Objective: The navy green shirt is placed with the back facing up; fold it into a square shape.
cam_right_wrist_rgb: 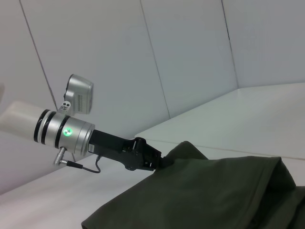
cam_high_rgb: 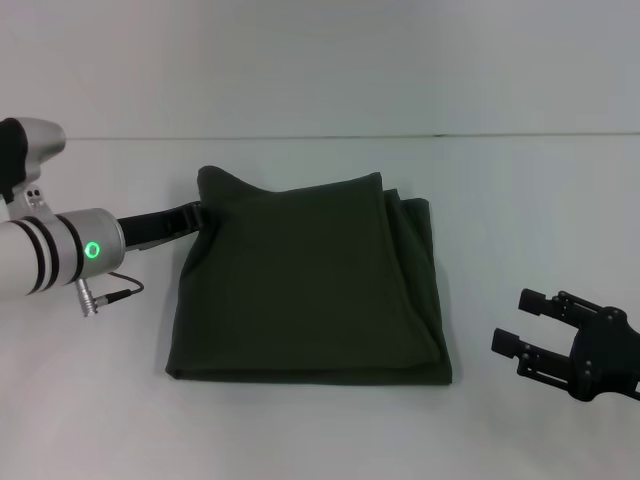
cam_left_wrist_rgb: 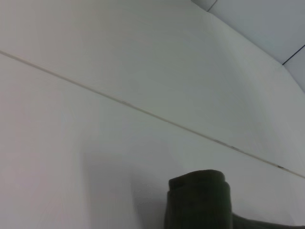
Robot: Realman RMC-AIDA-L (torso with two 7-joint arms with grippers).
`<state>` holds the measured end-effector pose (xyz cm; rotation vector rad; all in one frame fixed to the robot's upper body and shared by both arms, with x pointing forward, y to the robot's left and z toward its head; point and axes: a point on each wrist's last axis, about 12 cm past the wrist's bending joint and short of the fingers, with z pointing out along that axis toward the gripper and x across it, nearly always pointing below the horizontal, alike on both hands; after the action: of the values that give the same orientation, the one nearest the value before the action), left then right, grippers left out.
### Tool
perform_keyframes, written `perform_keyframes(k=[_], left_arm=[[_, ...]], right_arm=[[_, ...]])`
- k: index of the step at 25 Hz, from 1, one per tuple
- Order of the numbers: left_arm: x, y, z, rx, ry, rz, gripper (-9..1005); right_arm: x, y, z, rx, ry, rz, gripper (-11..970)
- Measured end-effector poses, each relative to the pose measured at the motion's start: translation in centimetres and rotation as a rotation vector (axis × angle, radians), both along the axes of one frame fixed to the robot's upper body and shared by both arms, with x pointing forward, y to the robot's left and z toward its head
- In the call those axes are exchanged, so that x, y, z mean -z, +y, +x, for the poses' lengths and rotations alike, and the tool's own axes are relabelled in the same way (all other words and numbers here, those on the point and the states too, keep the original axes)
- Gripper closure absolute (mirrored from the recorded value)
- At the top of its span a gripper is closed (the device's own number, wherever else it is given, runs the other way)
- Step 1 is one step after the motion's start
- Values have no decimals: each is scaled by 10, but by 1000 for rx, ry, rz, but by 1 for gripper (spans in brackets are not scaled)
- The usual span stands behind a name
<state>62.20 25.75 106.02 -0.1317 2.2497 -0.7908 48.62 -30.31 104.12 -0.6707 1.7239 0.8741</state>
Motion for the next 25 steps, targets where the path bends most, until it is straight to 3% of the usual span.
perform_keyframes(k=[9,14,20,22,25], left_arm=[[-2,18,-13,-39,-27,-110,827],[0,29,-29,-3,-50,-136,651],[-12,41,-68,155,-294,-192,399],[-17,45,-83,224,-393,-205,169],[-22,46,-109,370,-569,-165,98]], right_arm=[[-5,5,10,8,17,39,172],[-10,6,29,88,114,101,172],[-36,15,82,239,411,345,171],[-46,23,99,262,503,424,171],[-56,39,121,297,617,513,171]])
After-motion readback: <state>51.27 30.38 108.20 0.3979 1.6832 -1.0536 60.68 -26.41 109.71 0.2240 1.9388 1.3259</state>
